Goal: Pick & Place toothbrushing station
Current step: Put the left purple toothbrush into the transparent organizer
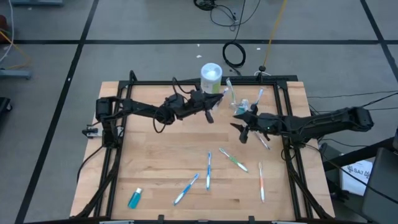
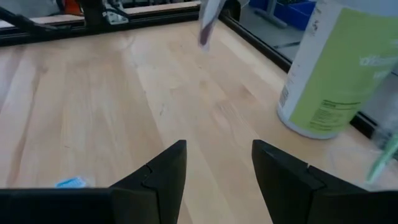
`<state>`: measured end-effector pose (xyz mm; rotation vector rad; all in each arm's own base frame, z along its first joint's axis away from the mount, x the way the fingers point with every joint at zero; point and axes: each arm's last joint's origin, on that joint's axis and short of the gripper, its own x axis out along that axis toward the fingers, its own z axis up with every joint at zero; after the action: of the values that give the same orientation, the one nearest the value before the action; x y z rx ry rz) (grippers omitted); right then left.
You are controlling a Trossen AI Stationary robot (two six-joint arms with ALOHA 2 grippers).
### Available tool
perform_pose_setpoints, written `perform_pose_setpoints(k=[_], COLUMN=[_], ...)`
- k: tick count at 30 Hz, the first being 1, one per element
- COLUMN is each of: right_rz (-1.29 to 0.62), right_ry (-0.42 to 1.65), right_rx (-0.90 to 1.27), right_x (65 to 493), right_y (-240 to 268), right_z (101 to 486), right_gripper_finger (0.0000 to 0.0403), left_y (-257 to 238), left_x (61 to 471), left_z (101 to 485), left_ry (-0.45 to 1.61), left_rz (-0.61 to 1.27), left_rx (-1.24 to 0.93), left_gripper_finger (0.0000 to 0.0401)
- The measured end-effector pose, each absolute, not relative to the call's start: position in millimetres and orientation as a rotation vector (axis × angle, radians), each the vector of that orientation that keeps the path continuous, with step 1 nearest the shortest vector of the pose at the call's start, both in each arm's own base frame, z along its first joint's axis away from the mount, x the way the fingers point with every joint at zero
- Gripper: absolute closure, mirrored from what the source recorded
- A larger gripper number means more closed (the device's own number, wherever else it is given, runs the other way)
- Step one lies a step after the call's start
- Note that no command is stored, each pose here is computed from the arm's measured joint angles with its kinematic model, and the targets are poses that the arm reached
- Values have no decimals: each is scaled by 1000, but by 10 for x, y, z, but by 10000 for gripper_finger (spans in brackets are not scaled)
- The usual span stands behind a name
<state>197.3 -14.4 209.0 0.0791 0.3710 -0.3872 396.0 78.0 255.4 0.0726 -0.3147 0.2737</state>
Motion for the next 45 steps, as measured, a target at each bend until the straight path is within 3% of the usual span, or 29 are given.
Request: perform_pose_setpoints(k=[7, 14, 20, 25, 30, 39, 45], right_rz=[-451, -725, -717, -570, -750, -701, -696], right_ry=[506, 558, 566, 549, 516, 386, 359], right_rx=[66, -51, -32, -7, -58, -46, 6], right_x=[2130, 2152, 2149, 2175, 2111, 1962, 1782], right_y=[-164, -258, -287, -252, -299, -251, -219], right_z=[2065, 2098, 2090, 2127, 2184, 2439, 2533], right_gripper_finger=[227, 227, 227, 227, 227, 227, 227], left_y=[755, 765, 767, 759, 778, 968, 1106], left_x=[3961, 3965, 3975, 3986, 4038, 4478, 4573], left_z=[2564, 2545, 2511, 2490, 2427, 2321, 2379], left_ry=[-323, -303, -266, -263, -323, -365, -395], left_rz=[287, 290, 291, 294, 296, 266, 372], left_rx=[90, 89, 87, 80, 74, 121, 111], left_gripper_finger=[401, 401, 401, 401, 401, 401, 401])
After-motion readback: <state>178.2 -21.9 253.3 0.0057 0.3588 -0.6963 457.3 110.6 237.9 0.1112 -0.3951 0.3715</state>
